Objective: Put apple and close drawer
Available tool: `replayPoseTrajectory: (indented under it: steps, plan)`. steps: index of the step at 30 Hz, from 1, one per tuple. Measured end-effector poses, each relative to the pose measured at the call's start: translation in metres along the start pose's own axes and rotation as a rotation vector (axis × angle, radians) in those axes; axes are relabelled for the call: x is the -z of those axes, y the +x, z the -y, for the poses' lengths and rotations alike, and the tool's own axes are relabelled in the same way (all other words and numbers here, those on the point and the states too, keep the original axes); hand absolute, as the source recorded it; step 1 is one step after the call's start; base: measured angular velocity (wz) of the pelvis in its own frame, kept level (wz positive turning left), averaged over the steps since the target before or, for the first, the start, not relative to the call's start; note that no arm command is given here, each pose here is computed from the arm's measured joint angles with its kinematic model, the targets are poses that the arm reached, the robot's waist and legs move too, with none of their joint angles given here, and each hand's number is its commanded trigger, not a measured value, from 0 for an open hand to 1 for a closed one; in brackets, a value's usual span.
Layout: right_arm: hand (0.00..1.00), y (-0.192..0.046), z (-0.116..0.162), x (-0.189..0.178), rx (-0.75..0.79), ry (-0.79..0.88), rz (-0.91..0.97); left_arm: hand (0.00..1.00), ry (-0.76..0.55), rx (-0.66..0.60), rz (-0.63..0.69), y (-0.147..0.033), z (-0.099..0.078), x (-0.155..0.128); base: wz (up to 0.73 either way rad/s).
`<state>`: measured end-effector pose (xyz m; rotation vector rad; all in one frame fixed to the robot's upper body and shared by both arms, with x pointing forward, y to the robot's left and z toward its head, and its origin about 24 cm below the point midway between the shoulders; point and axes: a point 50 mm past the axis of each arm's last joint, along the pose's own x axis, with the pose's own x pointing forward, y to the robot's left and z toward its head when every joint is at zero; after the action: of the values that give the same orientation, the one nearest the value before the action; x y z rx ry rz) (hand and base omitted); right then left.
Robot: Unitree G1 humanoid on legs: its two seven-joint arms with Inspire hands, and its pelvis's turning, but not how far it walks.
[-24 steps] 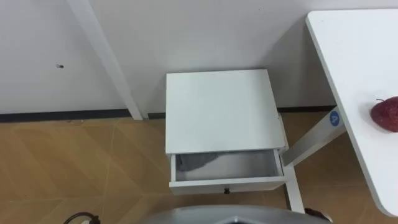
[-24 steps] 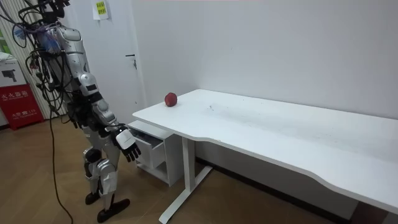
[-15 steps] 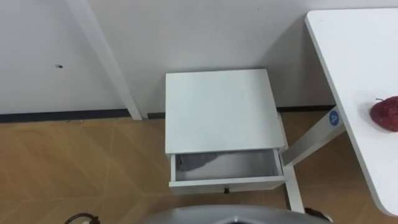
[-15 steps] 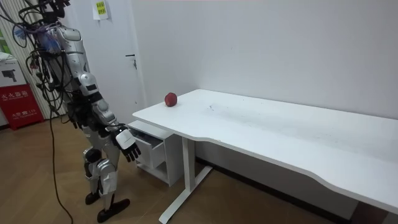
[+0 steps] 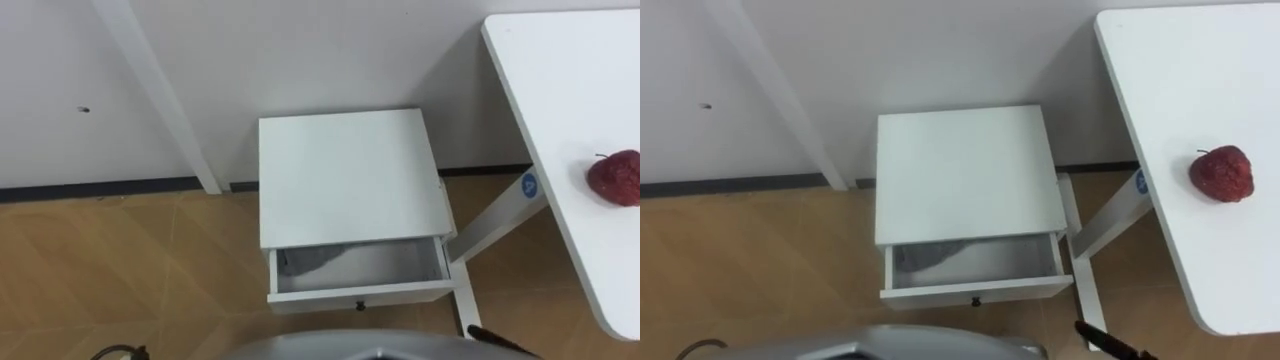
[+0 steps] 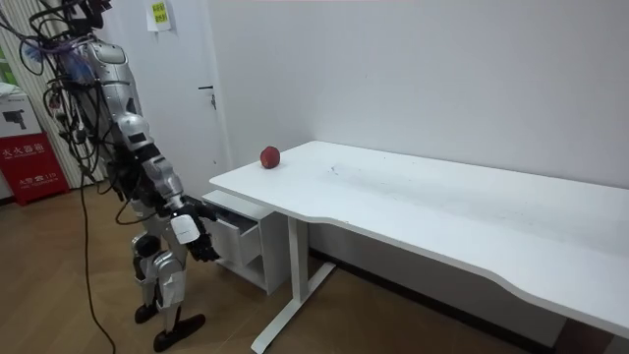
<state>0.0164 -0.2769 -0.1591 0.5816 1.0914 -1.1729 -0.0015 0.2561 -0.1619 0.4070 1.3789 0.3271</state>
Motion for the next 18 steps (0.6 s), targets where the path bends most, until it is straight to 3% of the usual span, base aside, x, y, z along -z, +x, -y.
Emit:
replayPoseTrajectory:
  steps: [2,5,14,18]
  plan:
    - [0.00,0.000,0.004,-0.008,0.009,0.262,-0.001,0.00,-0.038,-0.017,0.004,0.000,-0.004,0.002,0.00]
    - [0.00,0.000,0.008,-0.021,0.035,0.469,0.033,0.00,-0.051,-0.035,0.002,0.000,-0.009,0.005,-0.06]
    - [0.00,-0.002,0.005,-0.051,0.110,0.888,0.050,0.00,-0.051,-0.046,0.029,0.001,-0.014,0.000,0.00]
    - [0.00,-0.007,0.004,-0.069,0.119,0.980,0.090,0.00,-0.049,-0.054,0.035,0.001,-0.018,0.000,-0.02]
